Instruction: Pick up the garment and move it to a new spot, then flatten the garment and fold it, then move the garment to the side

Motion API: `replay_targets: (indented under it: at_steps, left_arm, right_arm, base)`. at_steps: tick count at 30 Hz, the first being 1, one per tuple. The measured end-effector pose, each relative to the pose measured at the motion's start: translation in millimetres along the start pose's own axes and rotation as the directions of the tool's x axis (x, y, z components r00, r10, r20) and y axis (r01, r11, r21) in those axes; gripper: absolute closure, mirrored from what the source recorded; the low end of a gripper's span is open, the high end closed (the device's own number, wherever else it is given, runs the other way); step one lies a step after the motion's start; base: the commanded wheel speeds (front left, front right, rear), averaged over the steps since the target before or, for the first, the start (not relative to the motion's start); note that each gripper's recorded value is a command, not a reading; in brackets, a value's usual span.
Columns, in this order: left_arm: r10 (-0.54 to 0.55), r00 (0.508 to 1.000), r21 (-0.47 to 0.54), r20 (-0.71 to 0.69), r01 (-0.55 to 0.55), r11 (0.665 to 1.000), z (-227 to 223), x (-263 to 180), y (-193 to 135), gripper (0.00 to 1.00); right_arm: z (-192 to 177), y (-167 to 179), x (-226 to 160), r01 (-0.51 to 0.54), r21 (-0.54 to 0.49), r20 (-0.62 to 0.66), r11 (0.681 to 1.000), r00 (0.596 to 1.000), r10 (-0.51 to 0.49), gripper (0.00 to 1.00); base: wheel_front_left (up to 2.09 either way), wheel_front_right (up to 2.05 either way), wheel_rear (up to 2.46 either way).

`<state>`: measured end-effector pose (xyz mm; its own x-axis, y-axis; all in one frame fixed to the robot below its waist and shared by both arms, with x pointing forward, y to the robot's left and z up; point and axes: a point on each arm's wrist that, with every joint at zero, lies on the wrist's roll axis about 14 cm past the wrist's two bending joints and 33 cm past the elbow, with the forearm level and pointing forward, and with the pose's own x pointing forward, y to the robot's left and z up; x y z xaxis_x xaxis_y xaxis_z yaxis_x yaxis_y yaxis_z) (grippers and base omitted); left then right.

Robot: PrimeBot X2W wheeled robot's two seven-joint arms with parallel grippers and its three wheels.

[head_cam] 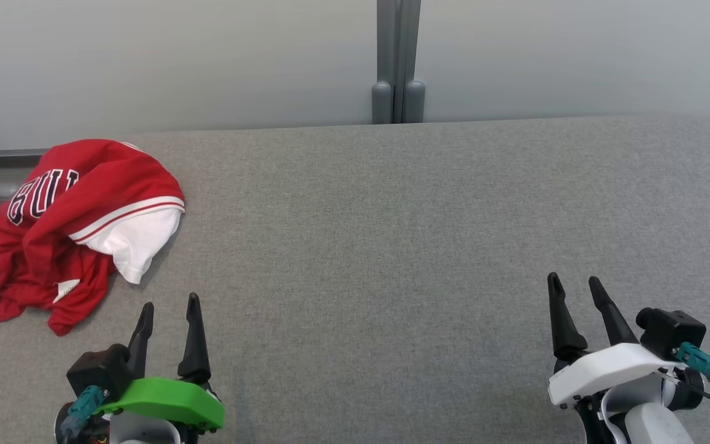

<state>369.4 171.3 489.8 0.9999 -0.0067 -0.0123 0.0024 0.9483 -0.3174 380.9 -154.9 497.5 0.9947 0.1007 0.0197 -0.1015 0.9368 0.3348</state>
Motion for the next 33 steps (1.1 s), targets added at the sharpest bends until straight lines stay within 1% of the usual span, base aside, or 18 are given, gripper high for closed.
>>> replay_targets:
  at_steps: [12,18,33]
  left_arm:
    - [-0.005,1.000,0.063,0.004,0.005,0.998,-2.6,-3.1,0.6,0.00]
    - [0.009,1.000,0.061,0.012,-0.009,0.998,-2.0,-4.6,5.1,0.00]
    - [-0.016,1.000,0.138,0.020,0.013,0.990,-3.0,-2.2,-0.4,0.00]
  right_arm:
    - [1.9,6.3,-0.2,-0.027,-0.076,0.012,0.997,1.000,0.028,0.00]
    - [1.4,10.5,-0.1,-0.042,-0.101,0.015,0.994,0.999,0.044,0.00]
    - [-3.6,17.3,1.4,-0.077,-0.198,0.008,0.977,0.997,0.081,0.00]
  base:
    - [0.00,0.00,0.00]
    - [0.00,0.00,0.00]
    - [0.00,0.00,0.00]
